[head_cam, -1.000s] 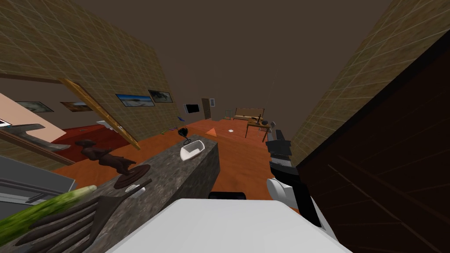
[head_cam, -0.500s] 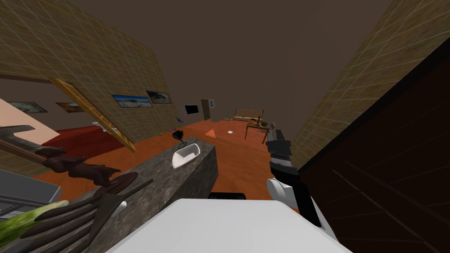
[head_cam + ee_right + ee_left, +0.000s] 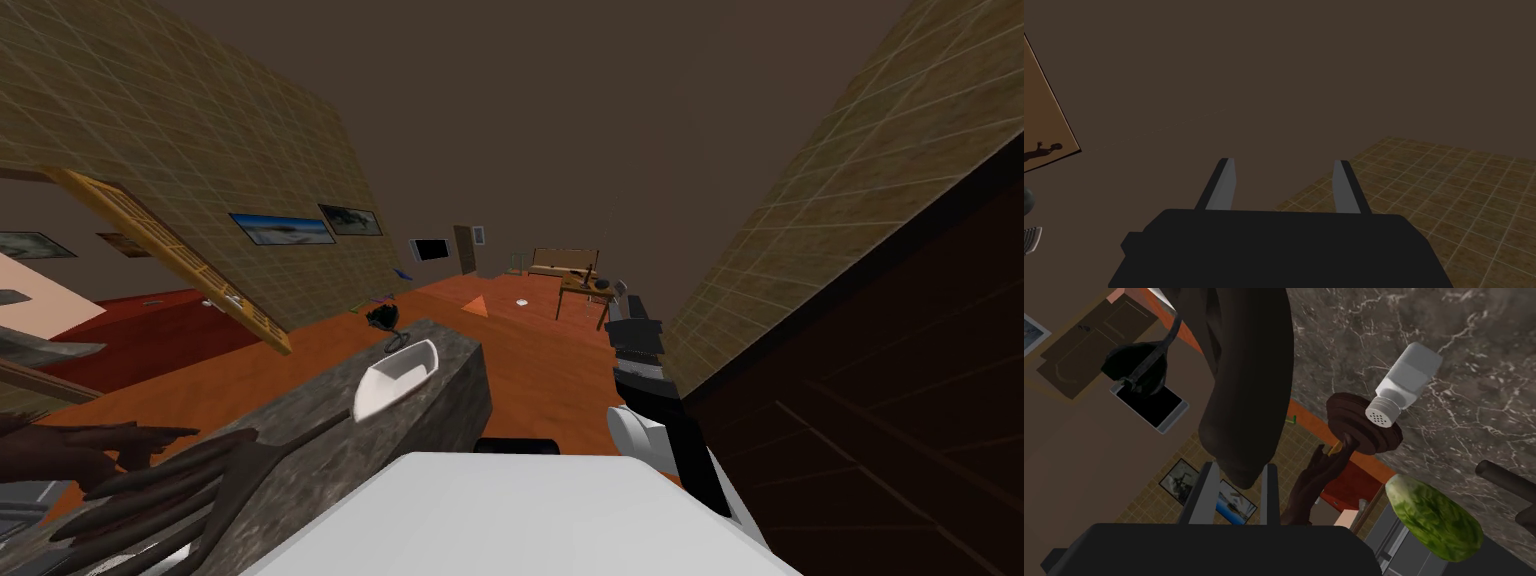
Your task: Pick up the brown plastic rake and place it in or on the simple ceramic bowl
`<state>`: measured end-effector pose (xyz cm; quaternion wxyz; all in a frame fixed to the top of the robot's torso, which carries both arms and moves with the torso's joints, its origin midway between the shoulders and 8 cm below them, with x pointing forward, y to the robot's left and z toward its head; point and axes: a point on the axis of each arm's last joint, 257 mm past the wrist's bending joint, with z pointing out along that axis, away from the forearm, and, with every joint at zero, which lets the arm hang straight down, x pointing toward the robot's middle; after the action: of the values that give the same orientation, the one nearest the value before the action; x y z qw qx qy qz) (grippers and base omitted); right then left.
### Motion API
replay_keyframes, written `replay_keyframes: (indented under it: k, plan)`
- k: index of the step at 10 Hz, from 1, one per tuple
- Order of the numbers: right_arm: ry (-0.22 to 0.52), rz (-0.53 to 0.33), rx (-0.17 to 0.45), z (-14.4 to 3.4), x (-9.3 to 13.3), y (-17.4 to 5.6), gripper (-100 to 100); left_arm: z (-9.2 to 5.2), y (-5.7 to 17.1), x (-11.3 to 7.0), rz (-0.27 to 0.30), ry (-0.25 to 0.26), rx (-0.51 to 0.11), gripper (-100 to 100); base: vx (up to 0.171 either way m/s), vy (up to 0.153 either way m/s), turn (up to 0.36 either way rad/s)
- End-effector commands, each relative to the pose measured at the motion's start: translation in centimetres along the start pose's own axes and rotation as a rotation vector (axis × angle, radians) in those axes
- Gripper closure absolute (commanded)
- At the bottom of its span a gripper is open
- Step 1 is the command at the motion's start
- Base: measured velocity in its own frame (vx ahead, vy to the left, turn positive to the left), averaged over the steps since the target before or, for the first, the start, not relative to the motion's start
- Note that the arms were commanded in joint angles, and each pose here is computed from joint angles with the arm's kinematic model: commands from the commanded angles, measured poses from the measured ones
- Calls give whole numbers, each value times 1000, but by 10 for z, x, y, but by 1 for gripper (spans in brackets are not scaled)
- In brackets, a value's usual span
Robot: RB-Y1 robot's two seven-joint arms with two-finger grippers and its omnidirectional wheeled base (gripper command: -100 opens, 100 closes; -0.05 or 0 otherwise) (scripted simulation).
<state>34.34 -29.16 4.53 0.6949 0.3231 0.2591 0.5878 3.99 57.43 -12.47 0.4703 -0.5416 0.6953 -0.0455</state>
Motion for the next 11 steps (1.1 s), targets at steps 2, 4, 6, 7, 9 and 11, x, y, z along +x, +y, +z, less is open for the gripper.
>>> replay_keyframes:
  k: [2, 4, 6, 7, 9, 11]
  plan:
    - [0, 0, 0, 0, 0, 0, 0, -3, 1, 4, -75, 2, -23, 100, 211, -55, -17]
    - [0, 0, 0, 0, 0, 0, 0, -7, 2, 7, -130, 3, -44, 100, 200, -32, -18]
    - [0, 0, 0, 0, 0, 0, 0, -10, 3, 11, -181, 4, -63, 100, 197, -63, -18]
    - [0, 0, 0, 0, 0, 0, 0, -11, 4, 13, -205, 4, -73, 100, 193, -52, -5]
    - [0, 0, 0, 0, 0, 0, 0, -14, 6, 17, -256, 4, -92, 100, 167, -47, -4]
    - [0, 0, 0, 0, 0, 0, 0, -13, 5, 16, -241, 5, -85, -100, 28, -21, 10]
